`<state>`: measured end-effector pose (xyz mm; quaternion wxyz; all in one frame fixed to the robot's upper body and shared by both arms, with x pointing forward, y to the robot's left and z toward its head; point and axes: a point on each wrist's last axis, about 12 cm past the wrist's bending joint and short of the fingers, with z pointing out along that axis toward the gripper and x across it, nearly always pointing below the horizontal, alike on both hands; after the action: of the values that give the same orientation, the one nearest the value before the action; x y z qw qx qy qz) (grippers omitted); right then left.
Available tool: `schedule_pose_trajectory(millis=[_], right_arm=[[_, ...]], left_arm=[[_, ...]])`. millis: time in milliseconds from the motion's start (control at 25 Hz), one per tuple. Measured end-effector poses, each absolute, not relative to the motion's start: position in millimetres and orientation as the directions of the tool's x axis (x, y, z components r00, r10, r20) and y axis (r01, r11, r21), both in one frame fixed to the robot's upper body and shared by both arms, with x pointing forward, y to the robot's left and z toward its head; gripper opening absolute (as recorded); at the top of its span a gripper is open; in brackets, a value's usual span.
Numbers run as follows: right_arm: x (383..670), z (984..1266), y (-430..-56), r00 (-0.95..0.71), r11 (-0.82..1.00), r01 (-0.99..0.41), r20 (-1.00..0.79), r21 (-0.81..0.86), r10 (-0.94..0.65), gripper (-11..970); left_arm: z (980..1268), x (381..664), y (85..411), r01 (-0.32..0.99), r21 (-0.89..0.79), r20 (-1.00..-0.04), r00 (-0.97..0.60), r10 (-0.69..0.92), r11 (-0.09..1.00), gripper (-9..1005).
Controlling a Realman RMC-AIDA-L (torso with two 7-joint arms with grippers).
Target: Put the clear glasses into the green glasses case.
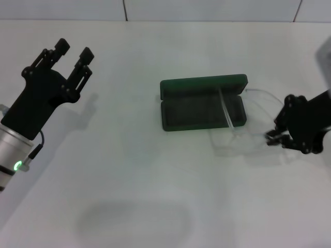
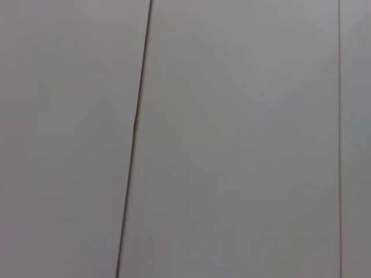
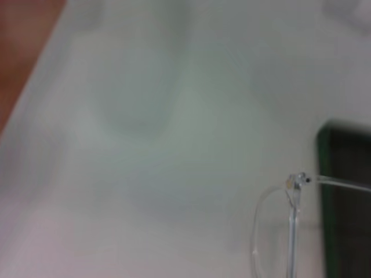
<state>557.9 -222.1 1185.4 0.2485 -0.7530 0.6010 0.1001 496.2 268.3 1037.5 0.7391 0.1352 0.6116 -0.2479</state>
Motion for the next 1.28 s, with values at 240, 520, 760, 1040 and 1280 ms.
schedule_pose_trajectory(millis=[240,520,760,1040,1280], right_arm=[[540,1180,-242,0.329,-0.115,-0.929,-0.641,-0.352,-0.694,68],[527,1151,-250,0.431,-0.043,-0.885,-0.780,-0.464,-0.453,67],[523,1134,-252,0.469,-0.006,-0.867,-0.810,-0.499,-0.351,67],[518,1118,-238,0.556,0.034,-0.817,-0.802,-0.576,-0.221,67],[519,1104,-224,0.560,0.029,-0.818,-0.808,-0.574,-0.186,67]], left_arm=[[1033,489,272,0.511,-0.117,-0.971,0.120,-0.205,0.852,541],[1035,479,279,0.466,-0.172,-0.949,0.157,-0.273,0.868,515],[1049,475,271,0.604,-0.181,-0.918,0.179,-0.353,0.776,517],[1074,494,258,0.835,-0.214,-0.916,0.008,-0.401,0.507,520],[1090,503,252,0.908,-0.207,-0.929,-0.066,-0.363,0.364,522]])
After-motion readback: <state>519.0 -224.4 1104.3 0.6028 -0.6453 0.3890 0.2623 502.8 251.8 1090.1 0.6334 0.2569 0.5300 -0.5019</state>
